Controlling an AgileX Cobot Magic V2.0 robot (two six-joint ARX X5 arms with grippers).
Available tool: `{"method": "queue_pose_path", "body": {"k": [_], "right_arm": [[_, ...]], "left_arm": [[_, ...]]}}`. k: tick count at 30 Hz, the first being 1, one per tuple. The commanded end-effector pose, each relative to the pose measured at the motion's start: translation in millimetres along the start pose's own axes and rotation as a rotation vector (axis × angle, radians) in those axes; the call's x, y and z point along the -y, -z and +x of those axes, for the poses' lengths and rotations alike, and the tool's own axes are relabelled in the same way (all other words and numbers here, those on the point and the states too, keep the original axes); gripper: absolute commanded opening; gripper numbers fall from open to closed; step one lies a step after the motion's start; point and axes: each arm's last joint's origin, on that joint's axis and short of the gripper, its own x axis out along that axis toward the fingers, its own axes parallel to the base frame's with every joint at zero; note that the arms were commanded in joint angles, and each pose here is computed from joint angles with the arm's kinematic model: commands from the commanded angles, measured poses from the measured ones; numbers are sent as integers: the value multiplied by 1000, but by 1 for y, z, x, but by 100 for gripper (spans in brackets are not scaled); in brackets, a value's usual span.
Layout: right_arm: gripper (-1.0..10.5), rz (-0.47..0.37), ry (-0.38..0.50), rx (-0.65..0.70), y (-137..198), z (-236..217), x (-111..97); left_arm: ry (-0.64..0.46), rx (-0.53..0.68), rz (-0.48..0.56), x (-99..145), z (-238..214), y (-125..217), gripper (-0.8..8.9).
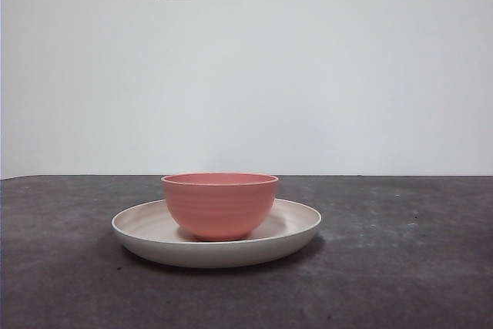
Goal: Place the red bowl on the white plate
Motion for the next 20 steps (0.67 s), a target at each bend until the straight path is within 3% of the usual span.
{"method": "queue_pose_path", "body": {"k": [1, 20], "right_arm": [[22, 0, -9, 11, -2, -1, -1], [22, 0, -9, 11, -2, -1, -1]], "left_arm": [[-51, -24, -12, -3, 2, 8, 27], [-84, -20, -12, -4, 2, 7, 27]]}}
